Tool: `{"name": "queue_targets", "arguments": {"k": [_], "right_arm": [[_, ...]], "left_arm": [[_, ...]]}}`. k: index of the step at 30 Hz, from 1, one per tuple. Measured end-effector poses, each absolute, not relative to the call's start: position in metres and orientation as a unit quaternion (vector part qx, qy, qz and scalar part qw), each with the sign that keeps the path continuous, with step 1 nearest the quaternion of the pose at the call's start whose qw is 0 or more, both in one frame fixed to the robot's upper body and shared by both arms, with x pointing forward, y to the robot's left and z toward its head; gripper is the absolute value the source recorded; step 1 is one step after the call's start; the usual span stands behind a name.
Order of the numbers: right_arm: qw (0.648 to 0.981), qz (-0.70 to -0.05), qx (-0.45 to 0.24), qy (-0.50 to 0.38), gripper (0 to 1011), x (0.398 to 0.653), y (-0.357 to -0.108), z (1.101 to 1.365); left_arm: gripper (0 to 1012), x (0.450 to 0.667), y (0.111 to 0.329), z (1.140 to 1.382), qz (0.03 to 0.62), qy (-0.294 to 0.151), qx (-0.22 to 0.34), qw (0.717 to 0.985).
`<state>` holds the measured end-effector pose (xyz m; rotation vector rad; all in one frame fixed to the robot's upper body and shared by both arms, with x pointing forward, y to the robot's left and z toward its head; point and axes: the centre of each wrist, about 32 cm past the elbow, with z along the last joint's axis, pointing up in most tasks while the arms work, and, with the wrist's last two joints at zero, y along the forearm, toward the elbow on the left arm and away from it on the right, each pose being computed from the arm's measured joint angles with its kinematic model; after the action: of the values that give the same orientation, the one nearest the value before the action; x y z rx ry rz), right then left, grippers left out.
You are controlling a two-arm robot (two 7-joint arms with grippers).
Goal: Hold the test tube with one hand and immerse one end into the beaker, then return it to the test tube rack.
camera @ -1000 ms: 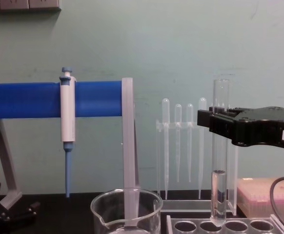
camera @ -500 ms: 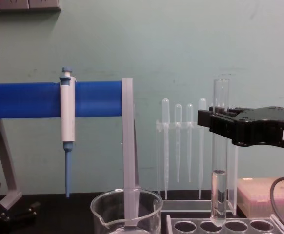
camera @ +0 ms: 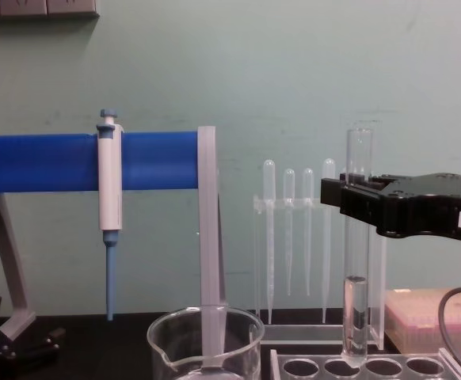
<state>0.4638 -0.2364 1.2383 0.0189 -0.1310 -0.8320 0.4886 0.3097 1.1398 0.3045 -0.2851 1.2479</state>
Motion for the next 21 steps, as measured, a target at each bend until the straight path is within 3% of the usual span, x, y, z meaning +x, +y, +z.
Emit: {"name": "queue_targets", "arguments": {"k": [21], "right_arm": [[0.913,-0.404,0.009,-0.064,227,0.4638,-0.2364,1.2384]], "left_arm": [[1000,0.4886,0.3097,1.1398,0.58,-0.132,0.141,0.791]]}}
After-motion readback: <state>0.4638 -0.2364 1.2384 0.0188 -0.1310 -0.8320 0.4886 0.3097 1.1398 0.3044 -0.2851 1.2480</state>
